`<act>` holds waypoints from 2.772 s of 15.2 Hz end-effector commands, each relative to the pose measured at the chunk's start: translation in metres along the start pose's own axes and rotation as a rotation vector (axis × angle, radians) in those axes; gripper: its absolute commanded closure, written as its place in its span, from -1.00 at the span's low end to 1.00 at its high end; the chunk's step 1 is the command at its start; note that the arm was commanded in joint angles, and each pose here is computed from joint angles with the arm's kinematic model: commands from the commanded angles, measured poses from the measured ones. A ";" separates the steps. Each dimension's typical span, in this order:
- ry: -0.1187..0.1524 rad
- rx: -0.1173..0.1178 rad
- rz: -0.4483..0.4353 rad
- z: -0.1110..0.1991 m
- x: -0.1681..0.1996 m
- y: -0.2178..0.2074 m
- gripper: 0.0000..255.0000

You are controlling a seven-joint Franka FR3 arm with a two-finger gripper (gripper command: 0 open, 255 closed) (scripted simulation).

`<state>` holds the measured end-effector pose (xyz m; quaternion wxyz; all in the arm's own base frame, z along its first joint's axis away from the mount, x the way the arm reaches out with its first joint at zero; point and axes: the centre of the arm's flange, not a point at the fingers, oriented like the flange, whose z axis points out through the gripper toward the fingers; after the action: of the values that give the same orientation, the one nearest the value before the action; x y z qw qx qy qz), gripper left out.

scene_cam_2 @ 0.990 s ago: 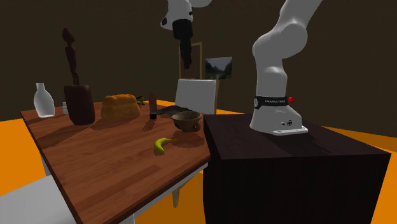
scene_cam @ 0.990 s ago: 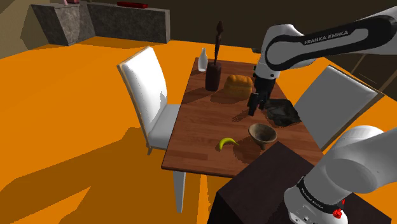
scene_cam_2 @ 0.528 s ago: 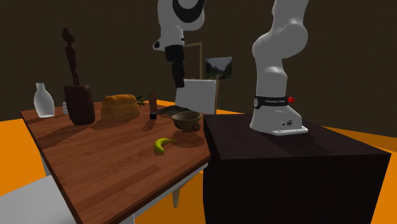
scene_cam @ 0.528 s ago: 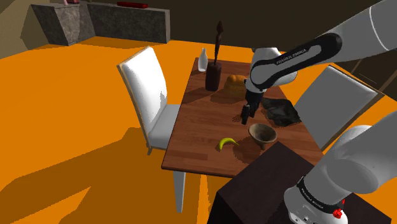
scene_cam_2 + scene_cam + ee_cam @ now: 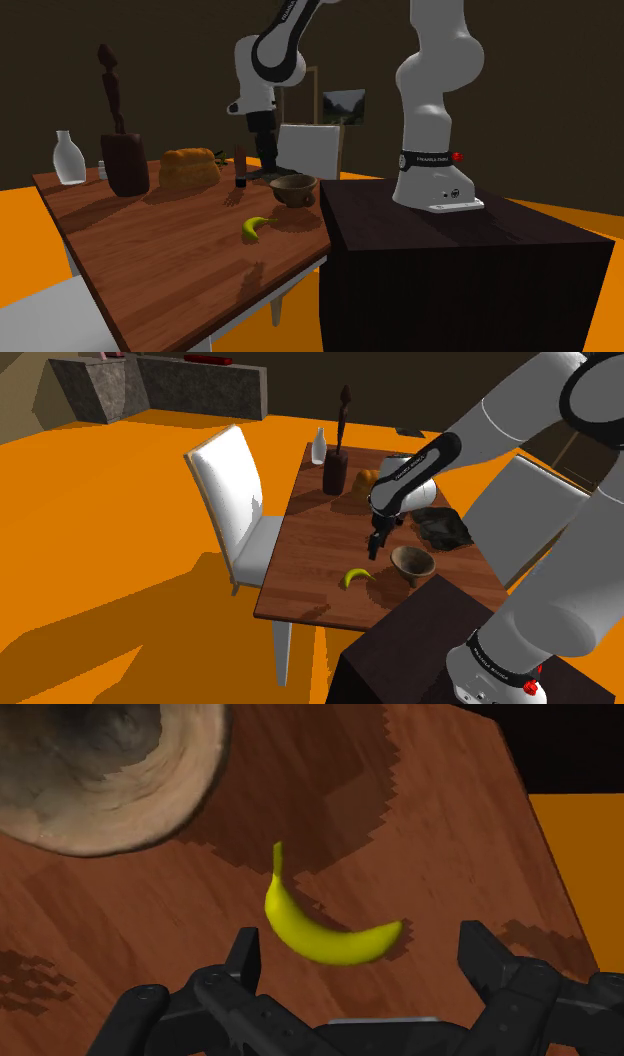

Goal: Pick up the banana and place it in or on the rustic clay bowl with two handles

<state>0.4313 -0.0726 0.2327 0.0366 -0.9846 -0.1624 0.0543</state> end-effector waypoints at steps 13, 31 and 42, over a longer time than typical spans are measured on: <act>-0.002 -0.028 -0.140 0.126 0.050 0.038 -1.00; -0.002 -0.028 -0.140 0.139 0.050 0.039 1.00; -0.002 -0.028 -0.140 0.097 0.046 0.035 1.00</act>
<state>0.4739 -0.0838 0.1239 0.0262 -0.9712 -0.2316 0.0502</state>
